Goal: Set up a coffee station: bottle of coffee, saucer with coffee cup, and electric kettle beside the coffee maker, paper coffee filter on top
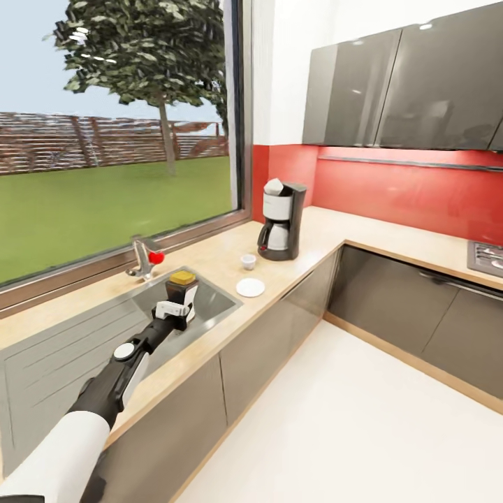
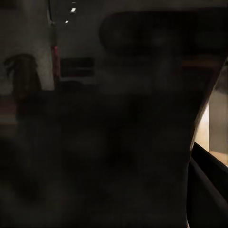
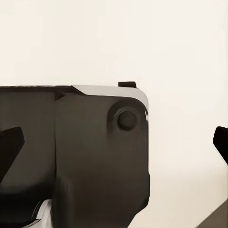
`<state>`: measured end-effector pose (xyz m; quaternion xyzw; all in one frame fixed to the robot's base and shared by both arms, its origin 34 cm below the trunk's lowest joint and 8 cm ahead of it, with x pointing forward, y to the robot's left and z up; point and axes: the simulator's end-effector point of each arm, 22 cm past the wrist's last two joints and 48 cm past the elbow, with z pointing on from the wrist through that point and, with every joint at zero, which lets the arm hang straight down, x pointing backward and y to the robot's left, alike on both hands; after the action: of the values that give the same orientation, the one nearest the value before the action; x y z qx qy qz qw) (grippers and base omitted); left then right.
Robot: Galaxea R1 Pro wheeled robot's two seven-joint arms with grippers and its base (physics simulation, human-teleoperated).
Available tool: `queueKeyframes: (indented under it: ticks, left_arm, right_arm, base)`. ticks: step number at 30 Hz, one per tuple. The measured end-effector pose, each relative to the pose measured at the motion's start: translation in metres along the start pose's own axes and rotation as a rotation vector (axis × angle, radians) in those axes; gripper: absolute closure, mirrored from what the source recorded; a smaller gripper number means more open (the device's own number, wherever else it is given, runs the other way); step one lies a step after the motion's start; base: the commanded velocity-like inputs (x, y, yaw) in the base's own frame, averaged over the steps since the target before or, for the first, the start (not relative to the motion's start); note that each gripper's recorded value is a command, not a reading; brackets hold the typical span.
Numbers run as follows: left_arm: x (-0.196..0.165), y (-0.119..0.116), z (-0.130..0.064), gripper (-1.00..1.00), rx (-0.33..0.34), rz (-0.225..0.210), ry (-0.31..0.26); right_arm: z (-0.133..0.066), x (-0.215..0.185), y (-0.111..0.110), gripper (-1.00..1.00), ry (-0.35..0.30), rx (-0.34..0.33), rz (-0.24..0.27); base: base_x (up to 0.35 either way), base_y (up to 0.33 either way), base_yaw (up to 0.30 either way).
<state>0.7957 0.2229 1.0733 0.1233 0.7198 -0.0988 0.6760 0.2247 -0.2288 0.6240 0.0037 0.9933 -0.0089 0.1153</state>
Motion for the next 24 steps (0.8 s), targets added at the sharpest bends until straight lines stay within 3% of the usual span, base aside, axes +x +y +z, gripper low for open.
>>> queueKeyframes:
  ticks: [24]
  left_arm:
    - [-0.0004, 0.0004, -0.0001, 1.0, -0.001, 0.001, -0.001]
  right_arm:
    - [0.0, 0.0004, -0.0009, -1.0, 0.0, 0.001, -0.004]
  base:
    - [0.282, -0.149, 0.0]
